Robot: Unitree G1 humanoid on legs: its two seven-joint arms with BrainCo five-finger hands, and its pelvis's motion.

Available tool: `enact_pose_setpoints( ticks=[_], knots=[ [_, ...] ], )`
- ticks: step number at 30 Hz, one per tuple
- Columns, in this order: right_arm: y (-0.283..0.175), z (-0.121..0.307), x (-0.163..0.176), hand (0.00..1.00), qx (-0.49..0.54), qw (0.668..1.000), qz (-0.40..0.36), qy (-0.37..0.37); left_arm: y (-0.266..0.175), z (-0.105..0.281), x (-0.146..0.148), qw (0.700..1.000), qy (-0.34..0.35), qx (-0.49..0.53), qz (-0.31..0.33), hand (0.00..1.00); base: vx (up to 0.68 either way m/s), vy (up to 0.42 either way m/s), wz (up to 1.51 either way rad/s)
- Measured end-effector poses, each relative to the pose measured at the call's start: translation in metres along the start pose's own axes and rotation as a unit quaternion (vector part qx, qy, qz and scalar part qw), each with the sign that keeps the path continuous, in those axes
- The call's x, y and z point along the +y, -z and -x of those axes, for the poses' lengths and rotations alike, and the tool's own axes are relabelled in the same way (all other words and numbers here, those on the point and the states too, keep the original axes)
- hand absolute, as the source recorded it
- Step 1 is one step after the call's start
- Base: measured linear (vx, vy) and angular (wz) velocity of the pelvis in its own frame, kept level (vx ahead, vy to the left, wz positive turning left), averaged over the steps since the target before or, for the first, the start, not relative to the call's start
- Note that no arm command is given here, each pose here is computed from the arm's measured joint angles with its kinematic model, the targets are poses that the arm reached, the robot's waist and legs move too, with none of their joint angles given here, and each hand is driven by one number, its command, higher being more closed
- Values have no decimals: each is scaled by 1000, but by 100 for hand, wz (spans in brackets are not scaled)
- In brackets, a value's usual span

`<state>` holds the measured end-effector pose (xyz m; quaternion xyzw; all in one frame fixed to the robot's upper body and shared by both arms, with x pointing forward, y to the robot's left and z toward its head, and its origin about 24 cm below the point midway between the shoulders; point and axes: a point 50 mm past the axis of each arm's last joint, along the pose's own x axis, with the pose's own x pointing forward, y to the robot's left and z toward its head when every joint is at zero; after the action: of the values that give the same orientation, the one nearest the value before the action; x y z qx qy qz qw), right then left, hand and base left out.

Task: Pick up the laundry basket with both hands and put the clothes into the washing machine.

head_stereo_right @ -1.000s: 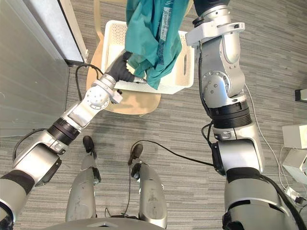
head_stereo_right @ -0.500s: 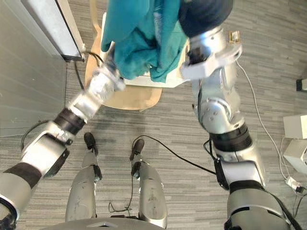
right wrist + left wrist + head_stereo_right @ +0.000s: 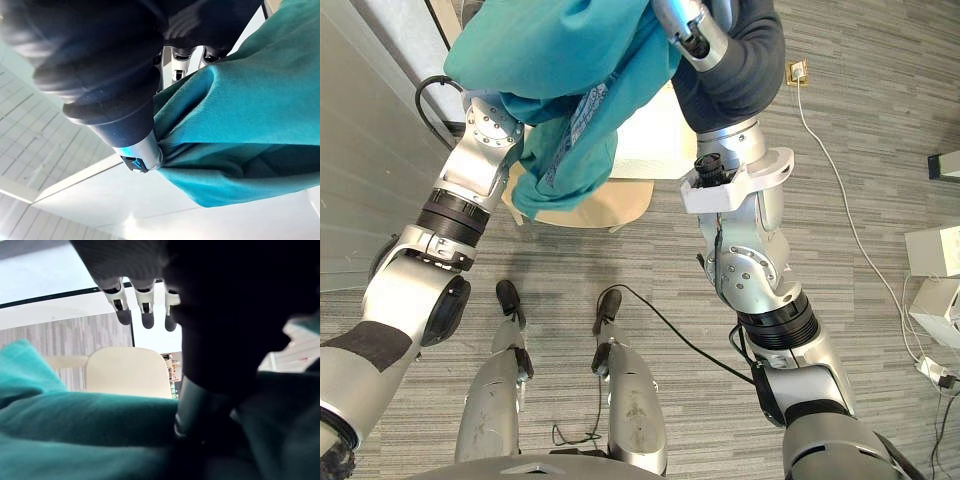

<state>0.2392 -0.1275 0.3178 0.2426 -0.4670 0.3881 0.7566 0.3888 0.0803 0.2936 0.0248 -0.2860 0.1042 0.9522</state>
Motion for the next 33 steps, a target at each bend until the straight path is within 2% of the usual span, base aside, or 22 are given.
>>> enact_pose_setpoints(
  ticks=[1,2,4,10,22,27,28,33],
  knots=[
    [-1,0,-1,100,-4,1000,0,4,0,2,0,1000,10,3,27,100,53,-85,9],
    [-5,-1,-4,100,-14,1000,3,21,-1,11,-2,994,39,7,99,100,49,-72,7],
    [-9,-1,-7,100,-23,999,9,31,4,25,-4,988,64,10,143,100,66,-86,9],
    [-9,-2,-23,100,-20,997,25,69,17,38,-12,970,97,49,217,100,47,-62,4],
    [-11,1,-29,100,-11,995,51,90,25,57,-8,955,107,58,270,100,31,-53,0],
    [-10,2,-29,100,-10,994,55,92,26,59,-8,954,112,58,271,100,40,-49,-2],
    [-10,2,-29,0,-10,994,55,92,26,59,-9,954,114,59,272,100,48,-55,-3],
    [-8,4,-30,0,-4,994,57,96,26,62,-16,943,130,70,298,100,32,-33,0]
  ],
)
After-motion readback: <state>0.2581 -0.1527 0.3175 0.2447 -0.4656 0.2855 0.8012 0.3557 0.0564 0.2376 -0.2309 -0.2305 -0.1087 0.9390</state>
